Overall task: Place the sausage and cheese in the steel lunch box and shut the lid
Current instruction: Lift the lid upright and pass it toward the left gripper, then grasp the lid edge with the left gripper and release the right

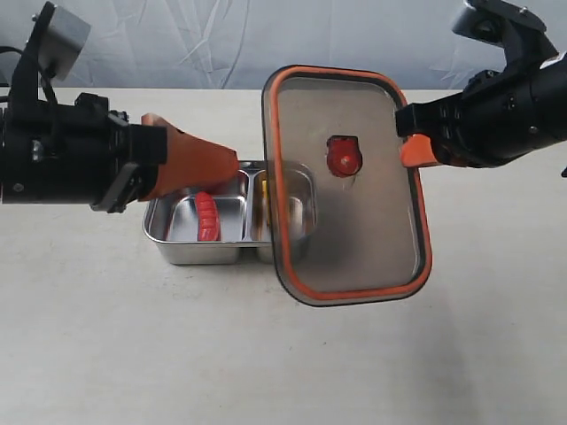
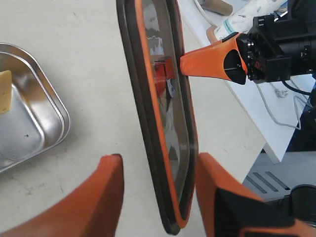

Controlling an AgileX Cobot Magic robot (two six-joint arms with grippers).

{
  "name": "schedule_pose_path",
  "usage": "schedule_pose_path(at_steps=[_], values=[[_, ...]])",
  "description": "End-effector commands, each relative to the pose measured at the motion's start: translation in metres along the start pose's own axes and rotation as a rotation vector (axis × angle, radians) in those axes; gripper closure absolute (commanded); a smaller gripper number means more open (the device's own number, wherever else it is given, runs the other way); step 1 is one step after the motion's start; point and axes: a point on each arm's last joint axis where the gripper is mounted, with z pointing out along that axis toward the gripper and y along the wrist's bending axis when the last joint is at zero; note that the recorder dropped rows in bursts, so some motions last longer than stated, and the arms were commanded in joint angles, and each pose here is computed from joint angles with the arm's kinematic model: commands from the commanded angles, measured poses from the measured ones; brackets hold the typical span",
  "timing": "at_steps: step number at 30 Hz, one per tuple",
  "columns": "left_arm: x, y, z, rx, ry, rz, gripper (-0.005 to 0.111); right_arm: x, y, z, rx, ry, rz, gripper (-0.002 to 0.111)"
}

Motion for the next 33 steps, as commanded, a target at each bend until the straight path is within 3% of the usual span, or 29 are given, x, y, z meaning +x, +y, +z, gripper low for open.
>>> schedule_pose_path(at_steps=[1, 23, 33], values=[[0.0, 0.0, 0.0, 0.011, -0.007, 0.005, 0.062, -0.002, 0.005, -0.003, -0.051, -0.024, -0.002, 0.108], [0.001, -0.004, 0.0, 0.055, 0.004, 0.034, 0.062, -0.003, 0.017, -0.003, -0.188, -0.029, 0.016, 0.108], [0.001, -0.005, 0.001, 0.066, 0.005, 0.031, 0.062, -0.001, 0.04, 0.005, -0.216, -0.045, -0.041, 0.108]])
